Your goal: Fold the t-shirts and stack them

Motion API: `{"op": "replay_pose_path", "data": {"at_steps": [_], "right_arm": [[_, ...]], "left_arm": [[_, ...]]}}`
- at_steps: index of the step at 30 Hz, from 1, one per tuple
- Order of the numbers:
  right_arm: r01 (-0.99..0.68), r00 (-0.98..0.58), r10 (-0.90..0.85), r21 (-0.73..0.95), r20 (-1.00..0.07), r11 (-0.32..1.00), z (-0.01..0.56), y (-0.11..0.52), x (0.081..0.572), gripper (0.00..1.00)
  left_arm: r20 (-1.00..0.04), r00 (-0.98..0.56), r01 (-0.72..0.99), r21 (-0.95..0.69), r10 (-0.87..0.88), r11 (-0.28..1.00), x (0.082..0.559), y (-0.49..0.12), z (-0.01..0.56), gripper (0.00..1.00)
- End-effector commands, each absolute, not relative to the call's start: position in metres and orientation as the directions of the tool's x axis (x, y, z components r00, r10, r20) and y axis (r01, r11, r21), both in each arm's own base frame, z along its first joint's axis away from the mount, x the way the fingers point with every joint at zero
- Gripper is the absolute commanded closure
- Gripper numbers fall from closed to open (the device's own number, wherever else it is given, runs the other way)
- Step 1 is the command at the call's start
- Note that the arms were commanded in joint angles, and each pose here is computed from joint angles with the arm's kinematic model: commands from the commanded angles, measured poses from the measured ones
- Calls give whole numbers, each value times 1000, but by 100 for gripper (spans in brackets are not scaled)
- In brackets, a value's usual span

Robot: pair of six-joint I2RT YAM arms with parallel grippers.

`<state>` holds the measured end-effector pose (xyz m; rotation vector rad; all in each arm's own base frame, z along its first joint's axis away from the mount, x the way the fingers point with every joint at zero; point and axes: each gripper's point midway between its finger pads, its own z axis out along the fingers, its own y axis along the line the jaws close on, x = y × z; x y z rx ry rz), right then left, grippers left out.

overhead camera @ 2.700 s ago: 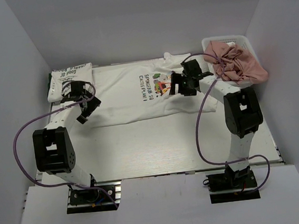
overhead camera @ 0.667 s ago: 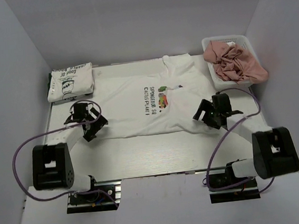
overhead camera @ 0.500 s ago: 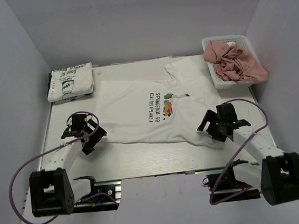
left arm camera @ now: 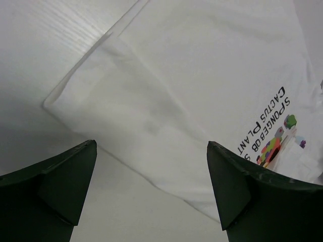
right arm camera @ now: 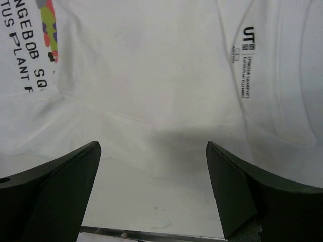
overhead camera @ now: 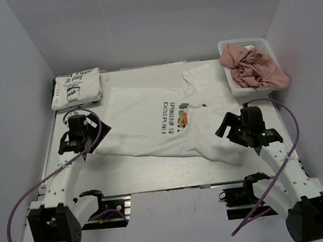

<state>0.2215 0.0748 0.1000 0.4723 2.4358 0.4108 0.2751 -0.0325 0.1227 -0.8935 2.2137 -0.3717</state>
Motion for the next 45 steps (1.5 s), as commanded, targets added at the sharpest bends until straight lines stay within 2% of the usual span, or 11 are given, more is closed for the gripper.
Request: {"op": "replay_pose_path", "data": {"at_steps": [1,9,16,20,23,26,30,33,39,43,45], "right_arm": [[57,-744,334,443,-578,895,119,98,244,10],[-47,-747,268,451,-608,892,117,119,283,10],[-71,-740,284,491,-610,868,117,129,296,10],[-57,-722,289,470,-629,881,119,123,299,10],[-50,-712,282,447,-643,893,117,118,299,10],[-32,-711,277,423,-647,906,113,113,300,10],[-55,-702,264,420,-661,906,119,116,304,10],[-81,-684,258,423,-682,902,127,118,312,10],[-145,-630,253,432,-734,890,162,135,339,10],[-151,-573,273,427,-772,891,195,140,375,10],[-143,-579,279,431,-766,891,193,143,386,10]], "left_arm": [[-524,-528,-402,-538,-668,741,317,-46,127,0],[-415,-622,-475,-475,-664,741,346,-51,62,0],[-232,-657,-701,-162,-717,695,257,-25,-9,0],[-114,-649,-748,-84,-752,659,198,-31,-22,0],[-95,-630,-769,-66,-771,636,171,-31,-16,0],[-122,-591,-795,-84,-798,601,159,-30,1,0],[-162,-571,-768,-241,-805,593,171,-41,26,0],[-285,-532,-751,-276,-797,600,194,-26,56,0],[-522,-403,-673,-388,-752,630,281,-2,128,0],[-579,-362,-699,-350,-731,623,326,17,136,0],[-577,-417,-708,-279,-702,649,345,21,118,0]]}}
